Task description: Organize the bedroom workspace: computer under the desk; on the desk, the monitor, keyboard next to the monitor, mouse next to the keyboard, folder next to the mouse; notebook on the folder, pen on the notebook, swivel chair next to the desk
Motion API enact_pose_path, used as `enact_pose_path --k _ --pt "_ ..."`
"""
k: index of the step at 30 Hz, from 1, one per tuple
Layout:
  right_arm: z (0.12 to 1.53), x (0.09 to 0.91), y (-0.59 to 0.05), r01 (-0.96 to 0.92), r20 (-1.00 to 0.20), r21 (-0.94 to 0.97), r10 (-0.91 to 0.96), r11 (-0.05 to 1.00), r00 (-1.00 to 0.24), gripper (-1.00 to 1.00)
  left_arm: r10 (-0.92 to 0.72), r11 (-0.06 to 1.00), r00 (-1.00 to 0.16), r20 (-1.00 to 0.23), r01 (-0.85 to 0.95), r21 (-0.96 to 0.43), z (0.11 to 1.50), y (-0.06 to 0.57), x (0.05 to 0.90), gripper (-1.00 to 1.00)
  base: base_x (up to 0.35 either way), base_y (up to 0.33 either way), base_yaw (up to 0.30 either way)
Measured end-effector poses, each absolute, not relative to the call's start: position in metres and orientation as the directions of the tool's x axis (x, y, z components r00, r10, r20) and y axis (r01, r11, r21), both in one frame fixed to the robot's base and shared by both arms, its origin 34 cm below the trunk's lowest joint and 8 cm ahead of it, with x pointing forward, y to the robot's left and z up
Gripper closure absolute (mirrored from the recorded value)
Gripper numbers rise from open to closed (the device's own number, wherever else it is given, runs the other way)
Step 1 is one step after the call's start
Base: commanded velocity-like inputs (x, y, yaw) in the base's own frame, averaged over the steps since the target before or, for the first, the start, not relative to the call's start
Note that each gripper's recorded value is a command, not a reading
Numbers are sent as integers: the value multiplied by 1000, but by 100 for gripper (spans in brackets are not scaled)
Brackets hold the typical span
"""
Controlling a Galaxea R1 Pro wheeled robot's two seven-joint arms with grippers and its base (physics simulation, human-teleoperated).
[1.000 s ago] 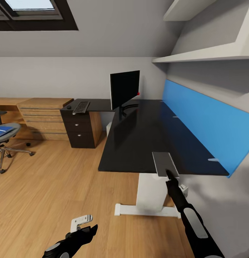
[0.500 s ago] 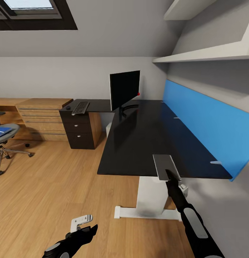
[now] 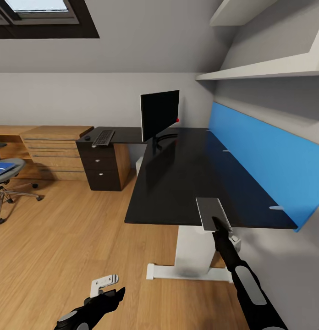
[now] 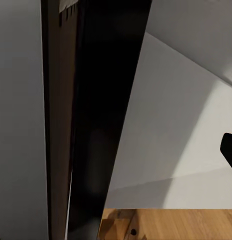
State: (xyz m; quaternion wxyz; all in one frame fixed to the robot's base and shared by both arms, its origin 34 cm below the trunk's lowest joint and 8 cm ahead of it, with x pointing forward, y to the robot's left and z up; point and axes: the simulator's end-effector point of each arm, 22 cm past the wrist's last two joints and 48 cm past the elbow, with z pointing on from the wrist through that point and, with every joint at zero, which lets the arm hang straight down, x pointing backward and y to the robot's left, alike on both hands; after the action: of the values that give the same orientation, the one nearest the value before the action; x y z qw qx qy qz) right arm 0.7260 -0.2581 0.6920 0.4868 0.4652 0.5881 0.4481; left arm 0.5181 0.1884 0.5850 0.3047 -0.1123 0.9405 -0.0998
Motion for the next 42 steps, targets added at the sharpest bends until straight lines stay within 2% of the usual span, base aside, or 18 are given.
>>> enact_pose_path --k 18,42 --pt "692 726 -258 111 -155 980 984 165 -93 -100 -272 955 -790 -550 -151 -255 584 189 518 -100 -91 0 0" --pt "713 728 -258 112 -154 980 984 164 -92 -100 -272 955 -790 -549 -153 -253 605 190 520 -100 -5 0 0"
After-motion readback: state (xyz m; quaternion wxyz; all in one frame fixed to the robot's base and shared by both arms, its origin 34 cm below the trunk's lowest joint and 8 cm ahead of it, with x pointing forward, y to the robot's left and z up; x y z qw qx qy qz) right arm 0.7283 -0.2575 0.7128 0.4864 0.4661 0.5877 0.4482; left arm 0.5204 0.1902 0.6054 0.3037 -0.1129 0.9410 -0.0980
